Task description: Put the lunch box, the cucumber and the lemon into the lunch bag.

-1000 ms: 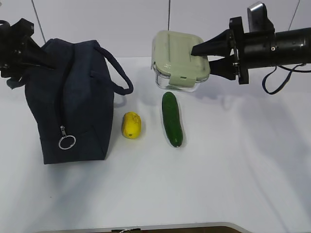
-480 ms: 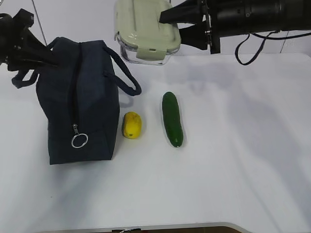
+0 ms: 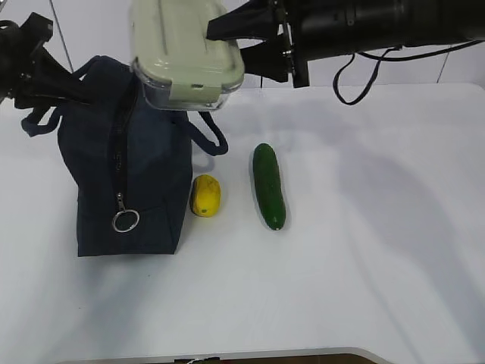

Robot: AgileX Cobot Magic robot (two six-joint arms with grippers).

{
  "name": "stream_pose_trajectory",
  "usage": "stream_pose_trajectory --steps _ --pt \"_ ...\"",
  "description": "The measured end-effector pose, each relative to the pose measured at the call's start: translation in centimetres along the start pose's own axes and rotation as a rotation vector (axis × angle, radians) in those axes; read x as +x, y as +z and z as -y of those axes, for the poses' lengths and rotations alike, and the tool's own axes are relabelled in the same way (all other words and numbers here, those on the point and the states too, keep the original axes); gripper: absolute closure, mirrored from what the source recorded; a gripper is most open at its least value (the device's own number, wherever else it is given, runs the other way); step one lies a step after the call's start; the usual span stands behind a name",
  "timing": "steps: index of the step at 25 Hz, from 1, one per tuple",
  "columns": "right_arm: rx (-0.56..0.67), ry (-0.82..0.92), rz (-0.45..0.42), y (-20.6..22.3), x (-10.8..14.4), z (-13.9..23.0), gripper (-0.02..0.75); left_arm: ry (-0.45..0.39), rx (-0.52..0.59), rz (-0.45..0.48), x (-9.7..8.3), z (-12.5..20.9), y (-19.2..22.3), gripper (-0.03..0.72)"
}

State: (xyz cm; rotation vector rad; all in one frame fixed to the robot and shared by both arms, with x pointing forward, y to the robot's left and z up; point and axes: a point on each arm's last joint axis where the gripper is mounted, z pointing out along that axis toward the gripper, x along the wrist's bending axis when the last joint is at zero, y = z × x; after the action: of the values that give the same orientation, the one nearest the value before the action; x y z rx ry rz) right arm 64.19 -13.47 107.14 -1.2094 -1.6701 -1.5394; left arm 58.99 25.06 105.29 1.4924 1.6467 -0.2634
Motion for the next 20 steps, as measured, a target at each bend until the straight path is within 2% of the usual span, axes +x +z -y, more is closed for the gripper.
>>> stream_pose_trajectory --steps 5,13,20 --pt "-0.001 -0.001 0.019 1.8 0.5 0.5 0.35 0.0 0.0 0.0 0.0 0.0 0.0 0.699" --pt "-0.104 0.002 0.112 2.3 -0.1 -0.2 0.349 0.0 0.0 0.002 -0.1 0.0 0.0 0.699" --pt "-0.156 0.053 0.068 2.8 0.2 -0.5 0.35 0.002 0.004 0.004 -0.2 0.1 0.1 0.699"
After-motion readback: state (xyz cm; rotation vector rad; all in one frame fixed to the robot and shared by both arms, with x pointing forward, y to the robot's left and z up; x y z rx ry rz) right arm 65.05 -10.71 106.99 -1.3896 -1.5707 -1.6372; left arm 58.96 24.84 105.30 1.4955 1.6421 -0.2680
